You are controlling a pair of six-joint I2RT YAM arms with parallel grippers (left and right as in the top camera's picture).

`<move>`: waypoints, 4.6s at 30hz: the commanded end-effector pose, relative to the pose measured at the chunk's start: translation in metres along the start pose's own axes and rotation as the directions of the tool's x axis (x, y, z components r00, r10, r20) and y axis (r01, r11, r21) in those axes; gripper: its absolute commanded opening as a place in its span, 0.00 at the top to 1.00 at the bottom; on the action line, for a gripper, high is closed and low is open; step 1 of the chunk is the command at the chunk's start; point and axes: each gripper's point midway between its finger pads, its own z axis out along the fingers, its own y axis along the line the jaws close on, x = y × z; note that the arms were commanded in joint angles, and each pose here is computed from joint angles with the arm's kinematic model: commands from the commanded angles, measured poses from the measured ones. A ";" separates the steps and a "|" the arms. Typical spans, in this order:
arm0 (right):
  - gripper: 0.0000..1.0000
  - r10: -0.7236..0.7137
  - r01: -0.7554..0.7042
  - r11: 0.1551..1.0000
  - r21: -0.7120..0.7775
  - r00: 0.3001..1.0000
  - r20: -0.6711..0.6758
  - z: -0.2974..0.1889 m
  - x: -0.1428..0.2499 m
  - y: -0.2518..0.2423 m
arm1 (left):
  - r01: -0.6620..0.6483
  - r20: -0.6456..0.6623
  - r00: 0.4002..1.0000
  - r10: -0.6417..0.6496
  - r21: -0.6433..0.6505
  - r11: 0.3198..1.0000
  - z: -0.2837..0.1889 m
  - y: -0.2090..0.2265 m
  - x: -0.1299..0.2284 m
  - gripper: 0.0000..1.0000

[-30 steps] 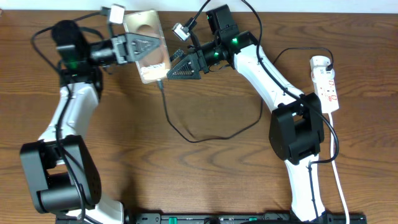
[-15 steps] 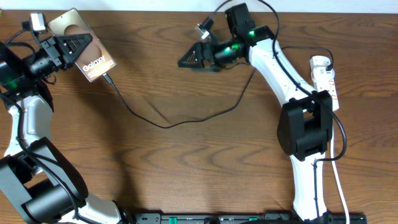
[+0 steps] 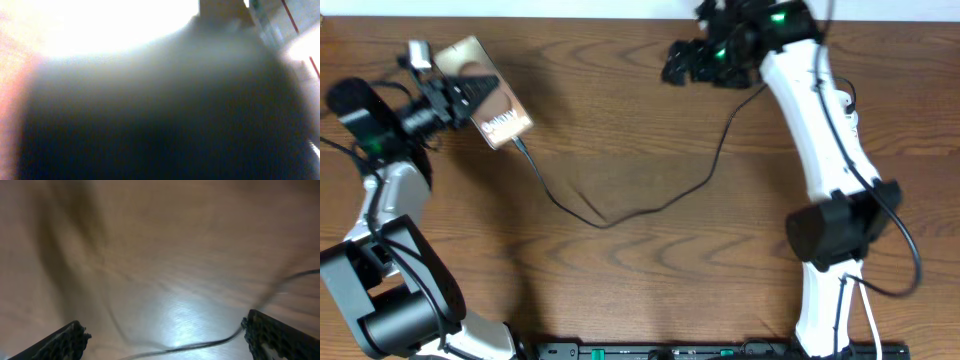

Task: Plug charger to phone and switch on socket
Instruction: 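Release the plug and raise the right gripper toward the power strip, then lower the phone onto the table with the left gripper and release, then press the power strip's socket switch with the right gripper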

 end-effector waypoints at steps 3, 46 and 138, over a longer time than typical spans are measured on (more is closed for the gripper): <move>0.01 -0.034 -0.011 0.984 0.179 0.969 0.245 -0.093 -0.024 -0.010 | 0.135 0.101 0.987 -0.123 -0.120 0.984 0.008 0.061 0.041 0.92; 0.01 -0.072 -0.029 0.955 0.295 0.943 0.325 -0.138 -0.021 -0.021 | 0.555 0.244 0.805 -0.541 -0.633 0.539 -0.024 0.188 0.192 0.51; 0.01 0.299 -0.313 0.948 -0.062 0.940 -0.167 -0.003 0.066 -0.351 | 0.082 0.237 0.968 0.085 -0.615 0.785 -0.035 -0.024 0.071 0.06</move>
